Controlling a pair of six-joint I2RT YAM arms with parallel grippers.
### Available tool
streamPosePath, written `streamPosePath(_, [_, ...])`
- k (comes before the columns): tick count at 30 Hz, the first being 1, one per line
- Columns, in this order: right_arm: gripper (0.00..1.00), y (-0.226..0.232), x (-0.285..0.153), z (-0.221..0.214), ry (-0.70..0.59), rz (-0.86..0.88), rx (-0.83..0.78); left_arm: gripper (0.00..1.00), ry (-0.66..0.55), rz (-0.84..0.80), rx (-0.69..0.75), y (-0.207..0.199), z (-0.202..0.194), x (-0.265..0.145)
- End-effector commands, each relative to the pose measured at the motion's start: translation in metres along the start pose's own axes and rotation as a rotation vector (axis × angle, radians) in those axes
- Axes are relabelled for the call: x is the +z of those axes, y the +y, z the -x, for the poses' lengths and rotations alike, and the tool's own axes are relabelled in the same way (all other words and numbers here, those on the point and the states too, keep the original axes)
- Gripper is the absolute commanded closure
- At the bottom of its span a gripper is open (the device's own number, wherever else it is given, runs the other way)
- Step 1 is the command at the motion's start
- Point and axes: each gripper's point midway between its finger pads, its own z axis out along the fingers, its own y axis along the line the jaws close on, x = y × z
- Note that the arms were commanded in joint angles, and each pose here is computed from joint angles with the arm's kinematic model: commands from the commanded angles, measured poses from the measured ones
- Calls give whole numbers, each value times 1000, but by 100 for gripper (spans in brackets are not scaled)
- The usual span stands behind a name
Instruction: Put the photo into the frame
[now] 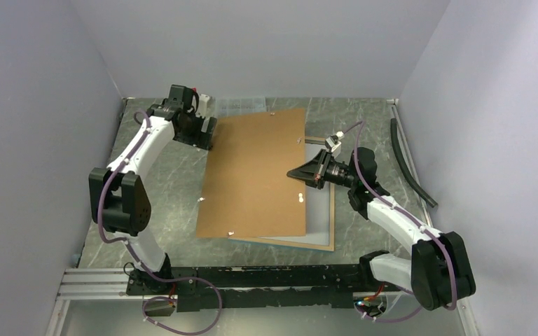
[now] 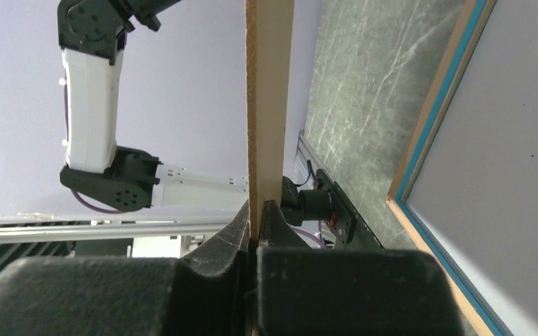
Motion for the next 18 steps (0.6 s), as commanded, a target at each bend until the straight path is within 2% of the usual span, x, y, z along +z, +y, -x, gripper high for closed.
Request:
streamPosePath(1, [100,36,4,7,-56,135,-107,5,-56,-63,8,-15,9,-25])
streamPosePath(18, [100,36,6,14,-103,175,-89,5,-36,-139,88,-34,-10,-30])
